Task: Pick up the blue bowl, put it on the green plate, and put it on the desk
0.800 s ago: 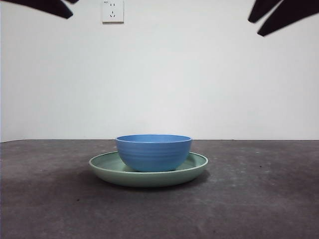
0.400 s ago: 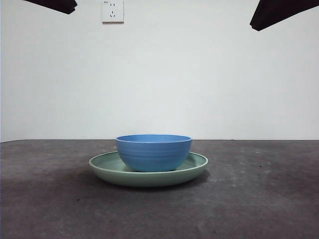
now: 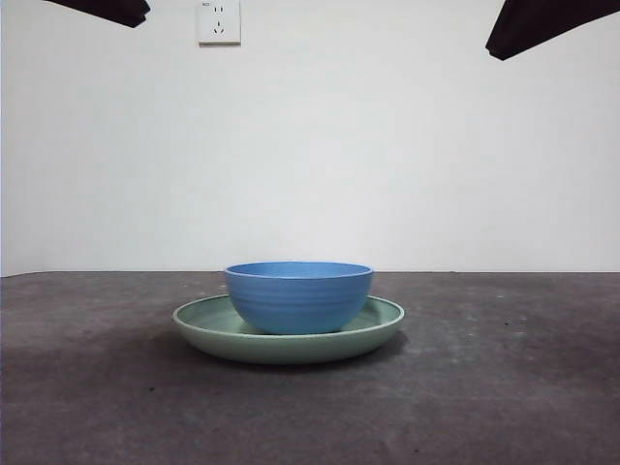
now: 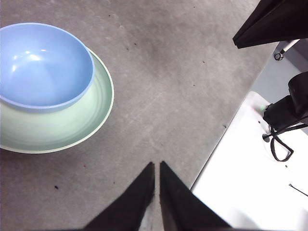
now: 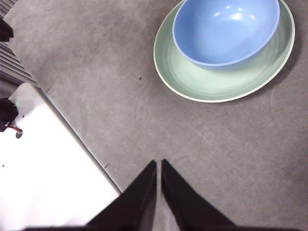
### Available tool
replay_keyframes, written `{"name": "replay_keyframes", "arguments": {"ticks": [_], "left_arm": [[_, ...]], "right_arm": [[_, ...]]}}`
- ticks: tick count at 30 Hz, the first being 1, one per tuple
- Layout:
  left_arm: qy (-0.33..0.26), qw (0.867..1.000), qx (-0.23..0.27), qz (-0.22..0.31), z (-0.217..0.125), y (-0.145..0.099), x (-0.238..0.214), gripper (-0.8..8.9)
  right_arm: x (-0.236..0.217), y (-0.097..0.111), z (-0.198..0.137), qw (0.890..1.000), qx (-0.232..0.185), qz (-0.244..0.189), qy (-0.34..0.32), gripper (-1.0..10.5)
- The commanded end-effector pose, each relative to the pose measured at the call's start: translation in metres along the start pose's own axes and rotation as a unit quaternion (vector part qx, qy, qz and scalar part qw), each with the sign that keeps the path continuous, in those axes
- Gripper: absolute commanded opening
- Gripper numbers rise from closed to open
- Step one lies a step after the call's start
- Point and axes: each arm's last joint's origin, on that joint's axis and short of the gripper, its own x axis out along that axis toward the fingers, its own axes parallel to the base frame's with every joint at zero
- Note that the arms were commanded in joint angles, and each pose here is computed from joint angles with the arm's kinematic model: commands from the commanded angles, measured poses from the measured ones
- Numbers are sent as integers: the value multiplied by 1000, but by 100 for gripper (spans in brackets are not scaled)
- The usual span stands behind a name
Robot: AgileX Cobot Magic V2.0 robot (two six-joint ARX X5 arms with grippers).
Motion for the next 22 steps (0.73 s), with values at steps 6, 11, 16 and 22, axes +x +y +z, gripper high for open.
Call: {"name": "replay_keyframes", "arguments": {"ticks": [6, 11, 16, 22], "left_arm": [[-66, 993, 79, 52, 6, -2, -22, 16], [-224, 941, 101, 232, 16, 4, -66, 16], [-331, 858, 112, 377, 0, 9, -98, 16], [-381, 793, 108, 464, -48, 19, -92, 16]], "right_arm": [[0, 2, 3, 1000, -11, 4, -4, 8], [0, 2, 3, 1000, -11, 4, -4, 8], [0, 2, 3, 1000, -11, 4, -4, 8], [0, 2, 3, 1000, -11, 4, -5, 8]]}}
